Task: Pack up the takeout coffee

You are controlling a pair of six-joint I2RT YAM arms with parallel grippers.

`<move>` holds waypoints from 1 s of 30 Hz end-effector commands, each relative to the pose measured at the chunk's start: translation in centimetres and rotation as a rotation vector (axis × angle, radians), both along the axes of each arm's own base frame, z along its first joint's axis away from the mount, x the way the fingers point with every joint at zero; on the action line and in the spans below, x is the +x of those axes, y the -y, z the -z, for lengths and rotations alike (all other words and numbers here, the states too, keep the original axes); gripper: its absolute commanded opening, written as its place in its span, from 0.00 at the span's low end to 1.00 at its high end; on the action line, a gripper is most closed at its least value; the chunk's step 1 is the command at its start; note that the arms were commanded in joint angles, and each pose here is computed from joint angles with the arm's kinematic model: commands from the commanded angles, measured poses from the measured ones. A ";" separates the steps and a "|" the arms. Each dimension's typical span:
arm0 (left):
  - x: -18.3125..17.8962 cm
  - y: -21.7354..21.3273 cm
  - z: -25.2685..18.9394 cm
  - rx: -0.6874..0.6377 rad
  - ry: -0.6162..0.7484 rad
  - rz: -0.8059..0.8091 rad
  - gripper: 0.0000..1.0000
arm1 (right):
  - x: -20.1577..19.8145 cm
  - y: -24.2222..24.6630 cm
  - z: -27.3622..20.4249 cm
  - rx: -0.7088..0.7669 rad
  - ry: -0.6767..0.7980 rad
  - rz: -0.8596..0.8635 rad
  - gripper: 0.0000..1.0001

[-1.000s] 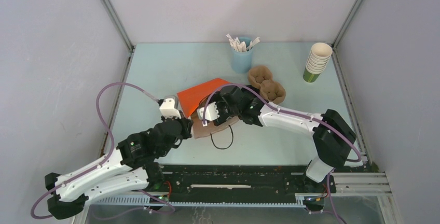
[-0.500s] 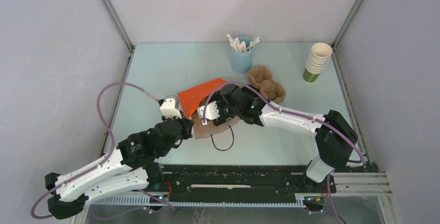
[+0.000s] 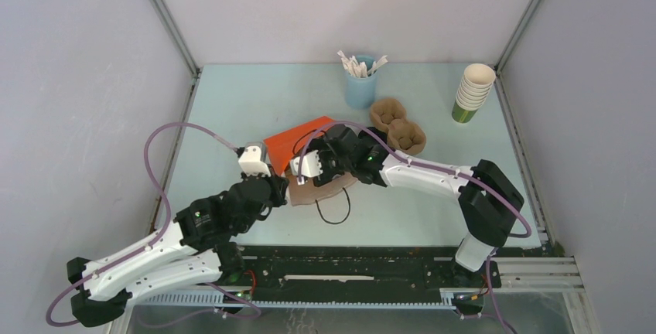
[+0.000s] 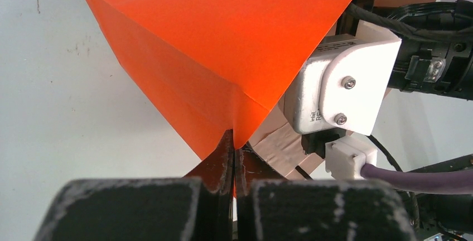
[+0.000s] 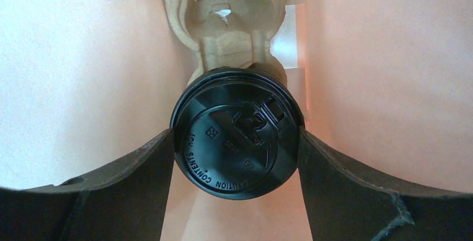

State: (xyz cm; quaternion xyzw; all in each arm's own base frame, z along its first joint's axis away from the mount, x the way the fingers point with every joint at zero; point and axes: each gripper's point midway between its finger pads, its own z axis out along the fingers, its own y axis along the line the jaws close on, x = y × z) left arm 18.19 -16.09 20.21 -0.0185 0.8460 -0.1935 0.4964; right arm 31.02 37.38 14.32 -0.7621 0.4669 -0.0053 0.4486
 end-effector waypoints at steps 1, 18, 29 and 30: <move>-0.4 1.0 -0.3 -0.026 -0.006 0.043 0.00 | 0.2 0.0 1.3 0.016 -0.079 0.039 0.49; -0.4 0.8 -0.4 -0.033 -0.008 0.039 0.00 | 2.2 -0.2 2.3 -0.042 0.037 0.088 0.53; -0.4 0.6 -0.4 -0.030 -0.007 0.026 0.00 | 1.4 0.3 0.1 0.006 0.017 0.127 0.71; -0.3 0.5 -0.4 -0.029 -0.007 0.023 0.00 | 1.1 0.5 -0.1 0.012 -0.001 0.129 0.72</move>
